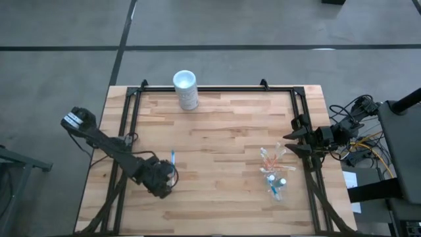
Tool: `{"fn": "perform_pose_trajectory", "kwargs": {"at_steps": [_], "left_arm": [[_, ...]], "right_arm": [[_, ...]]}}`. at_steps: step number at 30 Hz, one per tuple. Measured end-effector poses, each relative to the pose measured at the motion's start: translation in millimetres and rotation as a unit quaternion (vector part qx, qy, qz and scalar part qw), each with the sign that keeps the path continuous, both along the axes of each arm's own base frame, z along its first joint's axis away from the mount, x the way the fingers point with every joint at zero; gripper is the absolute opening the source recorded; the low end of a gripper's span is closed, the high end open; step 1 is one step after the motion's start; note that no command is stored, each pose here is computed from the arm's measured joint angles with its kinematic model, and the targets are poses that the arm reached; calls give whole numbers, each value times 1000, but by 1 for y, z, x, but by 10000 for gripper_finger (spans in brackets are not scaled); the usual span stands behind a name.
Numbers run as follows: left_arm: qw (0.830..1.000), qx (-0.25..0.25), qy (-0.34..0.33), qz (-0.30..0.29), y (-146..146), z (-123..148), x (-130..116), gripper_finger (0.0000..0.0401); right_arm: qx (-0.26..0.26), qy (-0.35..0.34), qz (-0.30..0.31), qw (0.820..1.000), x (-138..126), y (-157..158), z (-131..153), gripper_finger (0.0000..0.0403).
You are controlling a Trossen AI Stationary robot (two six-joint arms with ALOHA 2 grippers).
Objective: Pick & Place toothbrushing station
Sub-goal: Put the blue toothbrush into the bottom section of the transparent organizer
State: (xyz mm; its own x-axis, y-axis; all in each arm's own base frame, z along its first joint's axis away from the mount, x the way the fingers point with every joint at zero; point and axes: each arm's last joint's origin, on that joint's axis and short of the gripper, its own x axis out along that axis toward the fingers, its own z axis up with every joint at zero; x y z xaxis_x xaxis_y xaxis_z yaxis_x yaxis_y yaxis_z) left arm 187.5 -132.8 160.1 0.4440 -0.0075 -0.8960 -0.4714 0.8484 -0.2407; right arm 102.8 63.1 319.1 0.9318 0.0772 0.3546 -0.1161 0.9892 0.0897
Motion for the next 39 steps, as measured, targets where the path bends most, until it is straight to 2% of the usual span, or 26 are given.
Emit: {"fn": "perform_pose_trajectory", "kwargs": {"at_steps": [8, 22, 26, 39], "left_arm": [[999, 2, -24, 45, 10, -25, -10, 3], [996, -36, -72, 43, 9, -23, 0, 3], [994, -39, -84, 60, 15, -23, 7, 3], [993, -37, -106, 31, 38, -34, 47, 3]], "right_arm": [[0, 0, 0, 1000, 0, 0, 0, 118], [0, 0, 0, 1000, 0, 0, 0, 127], [0, 0, 0, 1000, 0, 0, 0, 121], [0, 0, 0, 1000, 0, 0, 0, 119]]}}
